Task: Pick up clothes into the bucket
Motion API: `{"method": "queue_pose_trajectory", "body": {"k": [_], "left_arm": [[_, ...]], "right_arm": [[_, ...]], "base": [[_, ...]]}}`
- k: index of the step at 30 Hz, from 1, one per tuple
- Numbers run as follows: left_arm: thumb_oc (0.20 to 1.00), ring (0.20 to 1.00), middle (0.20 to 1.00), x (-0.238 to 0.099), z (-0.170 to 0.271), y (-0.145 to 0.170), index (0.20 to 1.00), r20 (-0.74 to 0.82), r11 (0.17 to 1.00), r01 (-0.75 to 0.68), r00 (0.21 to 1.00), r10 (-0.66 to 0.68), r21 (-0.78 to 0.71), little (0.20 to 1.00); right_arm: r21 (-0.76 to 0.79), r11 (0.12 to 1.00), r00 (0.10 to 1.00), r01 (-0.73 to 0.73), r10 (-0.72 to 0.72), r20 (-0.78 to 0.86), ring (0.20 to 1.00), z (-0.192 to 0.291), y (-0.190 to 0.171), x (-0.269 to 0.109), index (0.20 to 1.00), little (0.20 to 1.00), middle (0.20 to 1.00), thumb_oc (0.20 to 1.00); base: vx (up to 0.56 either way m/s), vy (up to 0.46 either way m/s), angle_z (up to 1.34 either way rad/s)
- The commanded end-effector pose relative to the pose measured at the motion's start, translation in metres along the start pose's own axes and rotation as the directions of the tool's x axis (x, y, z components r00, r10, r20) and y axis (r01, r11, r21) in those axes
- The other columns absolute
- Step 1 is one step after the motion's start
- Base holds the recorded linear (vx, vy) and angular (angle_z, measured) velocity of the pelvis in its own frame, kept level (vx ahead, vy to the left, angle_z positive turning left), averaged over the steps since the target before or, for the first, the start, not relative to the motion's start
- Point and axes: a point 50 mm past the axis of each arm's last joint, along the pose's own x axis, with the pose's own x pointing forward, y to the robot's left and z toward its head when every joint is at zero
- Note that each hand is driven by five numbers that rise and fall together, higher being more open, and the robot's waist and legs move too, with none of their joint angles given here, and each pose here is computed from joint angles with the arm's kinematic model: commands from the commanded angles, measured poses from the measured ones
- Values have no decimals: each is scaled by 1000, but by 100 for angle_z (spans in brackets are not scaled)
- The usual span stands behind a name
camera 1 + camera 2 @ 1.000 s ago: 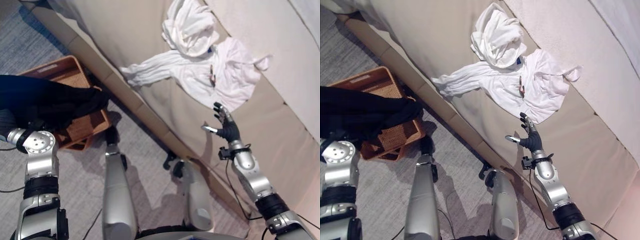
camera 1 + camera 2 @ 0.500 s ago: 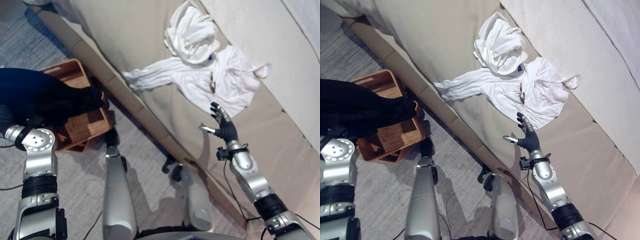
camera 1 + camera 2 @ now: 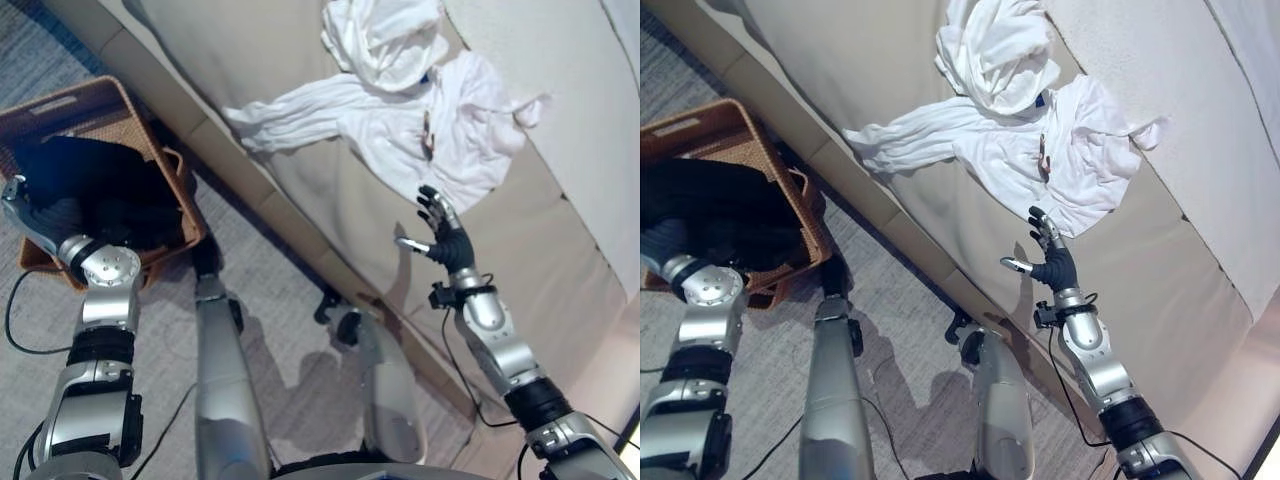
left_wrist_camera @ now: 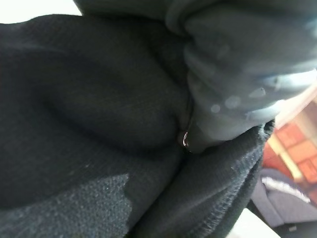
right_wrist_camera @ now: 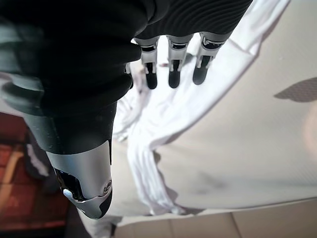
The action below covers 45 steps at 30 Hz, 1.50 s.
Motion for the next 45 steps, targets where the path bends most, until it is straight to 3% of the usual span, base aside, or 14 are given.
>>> {"method": "queue_pose_trajectory", "body": {"k": [1,11,23,24,25,37,45], "left_arm": [[200,200,200,25,33,-1,200,97,998,10,995,-4,-67,200],[200,200,200,22,21,-19,200,34,978,206,978,-207,25,200],[200,200,200,30,-2,-10,200,-136,985,167,978,-159,45,200],[548,548,548,31,-8,-7,548,-168,984,164,974,-152,62,548],[1000,1000,1000,31,-7,-8,1000,-163,984,169,974,-156,65,1000],[1000,1000,1000,23,-25,0,1000,-226,987,152,964,-138,47,1000],[1000,1000,1000,-13,-32,8,1000,-170,975,164,967,-189,-151,1000]], "right_arm": [[48,999,986,10,-17,163,1000,30,-4,5,1000,1000,1000,1000],[36,999,980,11,-18,197,1000,39,-7,11,1000,1000,1000,1000],[21,1000,982,5,-9,189,1000,40,-13,7,1000,1000,1000,1000],[19,1000,982,-3,-1,190,1000,40,-12,7,1000,1000,1000,1000],[18,1000,982,-3,-1,188,1000,40,-12,7,1000,1000,1000,1000],[7,1000,987,4,-5,162,1000,34,-13,5,1000,1000,1000,1000],[-21,996,994,87,-85,73,1000,15,-27,-6,1000,1000,1000,1000]], "base": [[0,0,0],[-9,38,0],[-2,4,-1],[0,0,0],[0,0,0],[-1,1,-4],[19,5,0]]}}
